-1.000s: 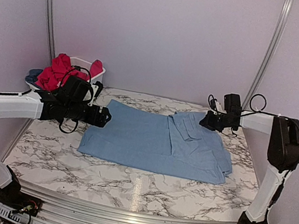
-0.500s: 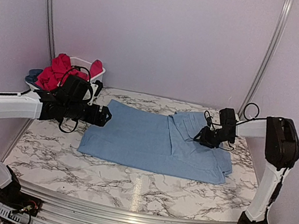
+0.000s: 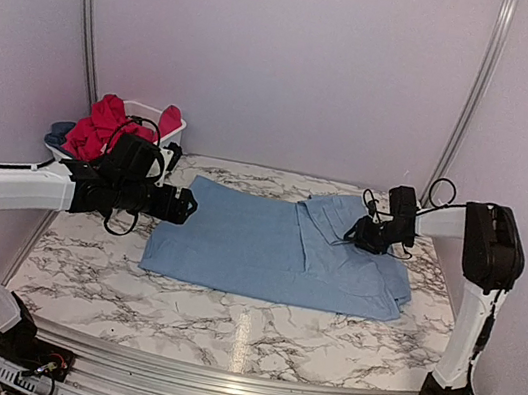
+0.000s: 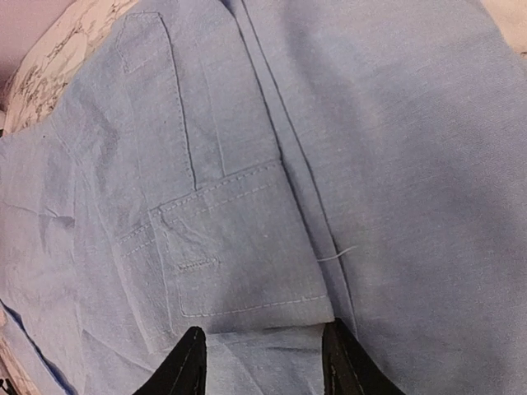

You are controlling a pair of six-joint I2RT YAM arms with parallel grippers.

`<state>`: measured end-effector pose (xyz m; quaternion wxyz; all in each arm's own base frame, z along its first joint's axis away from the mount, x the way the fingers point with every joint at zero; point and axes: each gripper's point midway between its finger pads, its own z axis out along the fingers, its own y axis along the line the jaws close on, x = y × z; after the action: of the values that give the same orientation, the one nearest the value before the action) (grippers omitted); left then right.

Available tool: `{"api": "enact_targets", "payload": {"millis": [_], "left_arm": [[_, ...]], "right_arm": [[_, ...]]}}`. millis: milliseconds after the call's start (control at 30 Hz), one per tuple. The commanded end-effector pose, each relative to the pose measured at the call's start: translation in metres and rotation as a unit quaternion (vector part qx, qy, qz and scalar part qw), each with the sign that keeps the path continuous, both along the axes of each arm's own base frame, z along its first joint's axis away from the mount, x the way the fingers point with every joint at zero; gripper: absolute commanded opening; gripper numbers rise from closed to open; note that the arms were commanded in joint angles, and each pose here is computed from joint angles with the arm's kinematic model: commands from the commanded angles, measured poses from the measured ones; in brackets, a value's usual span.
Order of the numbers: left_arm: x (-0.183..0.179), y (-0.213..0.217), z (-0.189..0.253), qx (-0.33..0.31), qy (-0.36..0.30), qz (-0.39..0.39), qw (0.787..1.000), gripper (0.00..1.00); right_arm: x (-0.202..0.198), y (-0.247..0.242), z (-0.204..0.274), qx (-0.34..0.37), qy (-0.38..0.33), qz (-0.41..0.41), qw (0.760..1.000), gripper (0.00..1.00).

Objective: Fold and stack the mixed laundry pile
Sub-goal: Smooth out the 1/3-folded shirt at the center of the board.

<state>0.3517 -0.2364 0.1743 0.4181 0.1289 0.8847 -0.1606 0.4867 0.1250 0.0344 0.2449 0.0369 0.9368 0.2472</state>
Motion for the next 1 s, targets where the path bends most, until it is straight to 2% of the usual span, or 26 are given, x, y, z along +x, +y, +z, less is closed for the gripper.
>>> {"api": "enact_targets", "payload": {"millis": [0, 200, 400, 567, 767, 967], "left_arm": [[0.001, -0.001, 0.012, -0.012, -0.018, 0.001, 1.0, 0.97], [0.0, 0.0, 0.014, -0.012, -0.022, 0.0, 1.0, 0.97], [-0.001, -0.001, 0.016, -0.013, -0.024, -0.003, 1.0, 0.97], [-0.002, -0.001, 0.019, -0.014, -0.027, -0.003, 1.0, 0.98], [-0.003, -0.001, 0.017, -0.013, -0.026, -0.004, 1.0, 0.98], [-0.003, -0.001, 0.018, -0.014, -0.027, -0.005, 1.0, 0.98]], "right_arm": [[0.01, -0.011, -0.005, 0.002, 0.004, -0.024, 1.0, 0.44], [0.0, -0.018, -0.012, 0.043, 0.016, -0.045, 0.998, 0.44], [0.006, -0.005, -0.011, 0.128, 0.009, -0.05, 0.99, 0.41], [0.015, -0.003, -0.004, 0.162, -0.003, -0.06, 0.985, 0.38], [0.025, -0.004, 0.003, 0.163, -0.015, -0.059, 0.985, 0.29], [0.03, -0.005, -0.001, 0.159, -0.016, -0.061, 0.985, 0.13]]}}
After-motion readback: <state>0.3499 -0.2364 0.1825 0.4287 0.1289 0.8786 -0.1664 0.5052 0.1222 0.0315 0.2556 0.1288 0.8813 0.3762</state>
